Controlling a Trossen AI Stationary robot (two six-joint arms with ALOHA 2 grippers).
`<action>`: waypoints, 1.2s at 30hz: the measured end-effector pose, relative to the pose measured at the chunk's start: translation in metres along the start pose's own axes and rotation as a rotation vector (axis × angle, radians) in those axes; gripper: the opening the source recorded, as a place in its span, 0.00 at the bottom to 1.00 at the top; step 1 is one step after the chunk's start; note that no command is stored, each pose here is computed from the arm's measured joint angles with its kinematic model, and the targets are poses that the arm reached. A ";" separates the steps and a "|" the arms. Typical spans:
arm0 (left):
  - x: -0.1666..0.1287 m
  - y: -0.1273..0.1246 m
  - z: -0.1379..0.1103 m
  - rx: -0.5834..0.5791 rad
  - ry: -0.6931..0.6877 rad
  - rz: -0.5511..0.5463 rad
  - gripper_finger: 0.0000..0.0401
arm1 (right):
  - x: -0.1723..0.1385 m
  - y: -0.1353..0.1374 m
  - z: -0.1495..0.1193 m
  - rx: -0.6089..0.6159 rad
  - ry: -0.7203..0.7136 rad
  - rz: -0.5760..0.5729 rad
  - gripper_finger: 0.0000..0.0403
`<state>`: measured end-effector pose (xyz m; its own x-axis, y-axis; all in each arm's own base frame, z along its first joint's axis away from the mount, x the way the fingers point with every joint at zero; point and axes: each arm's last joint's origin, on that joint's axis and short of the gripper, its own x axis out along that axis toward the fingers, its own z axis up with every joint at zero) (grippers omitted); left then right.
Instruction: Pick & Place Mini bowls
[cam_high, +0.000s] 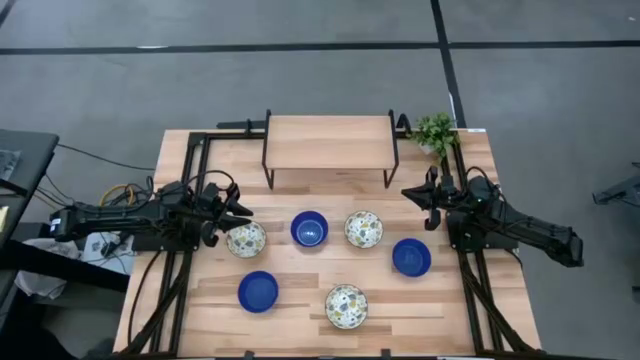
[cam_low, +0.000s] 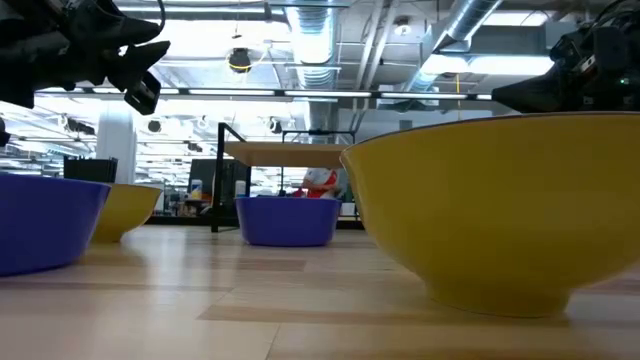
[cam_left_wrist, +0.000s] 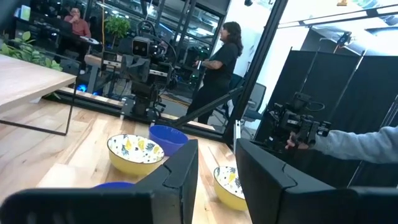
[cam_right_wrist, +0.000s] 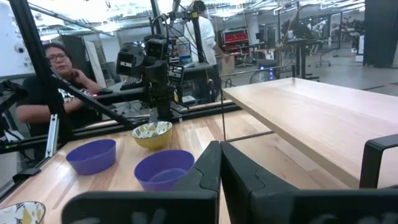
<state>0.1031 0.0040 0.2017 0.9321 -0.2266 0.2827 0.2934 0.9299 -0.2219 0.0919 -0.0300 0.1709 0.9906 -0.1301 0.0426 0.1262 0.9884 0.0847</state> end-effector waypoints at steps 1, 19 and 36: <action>0.000 0.000 0.000 0.000 0.000 0.000 0.27 | 0.000 0.000 0.000 0.000 0.000 0.000 0.00; 0.052 0.006 0.039 0.016 0.304 0.080 0.27 | 0.000 0.000 0.000 0.001 0.001 0.000 0.00; 0.121 0.007 0.059 -0.304 0.893 0.226 0.27 | 0.000 0.000 0.000 0.000 0.001 -0.004 0.00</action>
<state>0.2058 -0.0005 0.2893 0.7545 -0.3047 -0.5813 0.0129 0.8924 -0.4511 0.0918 -0.0302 0.1708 0.9902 -0.1335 0.0411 0.1297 0.9879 0.0848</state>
